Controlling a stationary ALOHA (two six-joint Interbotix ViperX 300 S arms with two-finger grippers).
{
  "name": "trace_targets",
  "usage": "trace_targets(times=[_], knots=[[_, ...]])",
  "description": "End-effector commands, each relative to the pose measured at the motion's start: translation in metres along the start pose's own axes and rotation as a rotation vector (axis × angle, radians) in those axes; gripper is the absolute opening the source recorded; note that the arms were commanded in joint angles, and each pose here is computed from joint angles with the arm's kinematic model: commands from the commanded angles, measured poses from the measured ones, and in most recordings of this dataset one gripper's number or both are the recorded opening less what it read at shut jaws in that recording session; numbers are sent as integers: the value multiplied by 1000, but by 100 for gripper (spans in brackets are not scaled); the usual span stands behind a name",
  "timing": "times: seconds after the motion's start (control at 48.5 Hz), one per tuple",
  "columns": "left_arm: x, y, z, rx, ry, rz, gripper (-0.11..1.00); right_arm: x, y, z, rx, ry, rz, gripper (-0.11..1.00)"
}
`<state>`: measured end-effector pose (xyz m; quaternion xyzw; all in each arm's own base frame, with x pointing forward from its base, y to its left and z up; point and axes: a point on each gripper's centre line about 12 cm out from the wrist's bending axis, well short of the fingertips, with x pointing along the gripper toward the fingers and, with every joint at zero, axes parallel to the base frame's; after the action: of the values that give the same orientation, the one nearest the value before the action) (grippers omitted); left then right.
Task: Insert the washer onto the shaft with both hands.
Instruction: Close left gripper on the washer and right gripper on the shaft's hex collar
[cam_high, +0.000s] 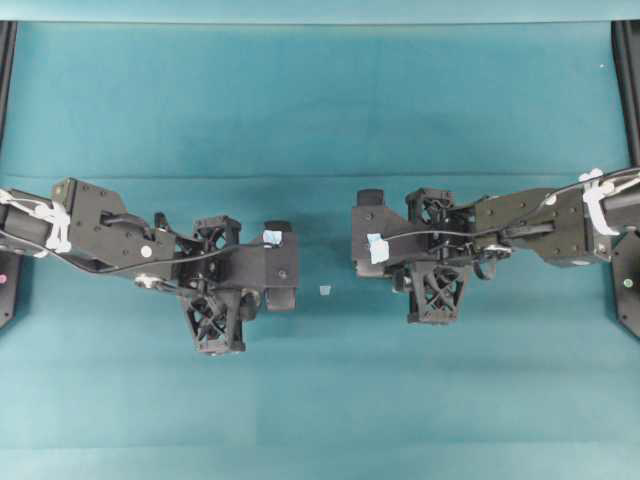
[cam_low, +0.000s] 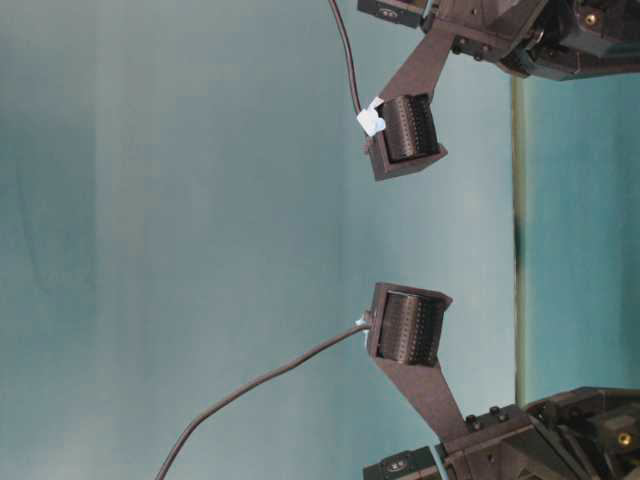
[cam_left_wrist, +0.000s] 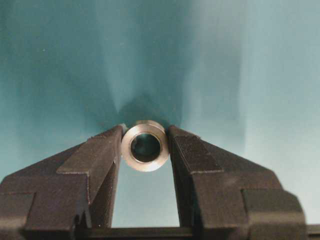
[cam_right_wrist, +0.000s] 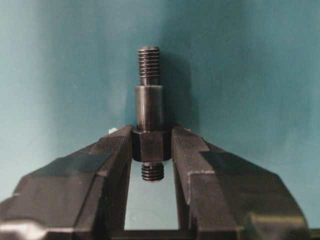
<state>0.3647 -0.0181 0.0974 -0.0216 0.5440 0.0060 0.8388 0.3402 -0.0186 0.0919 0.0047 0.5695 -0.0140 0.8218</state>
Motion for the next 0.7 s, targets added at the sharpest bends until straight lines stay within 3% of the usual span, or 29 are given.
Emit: trace_targets(times=[0.0, 0.68], knots=[[-1, -4, 2, 5, -9, -6, 35, 0, -3, 1, 6, -1, -4, -1], [-1, -4, 3, 5, -10, -6, 35, 0, 2, 1, -3, 1, 4, -1]])
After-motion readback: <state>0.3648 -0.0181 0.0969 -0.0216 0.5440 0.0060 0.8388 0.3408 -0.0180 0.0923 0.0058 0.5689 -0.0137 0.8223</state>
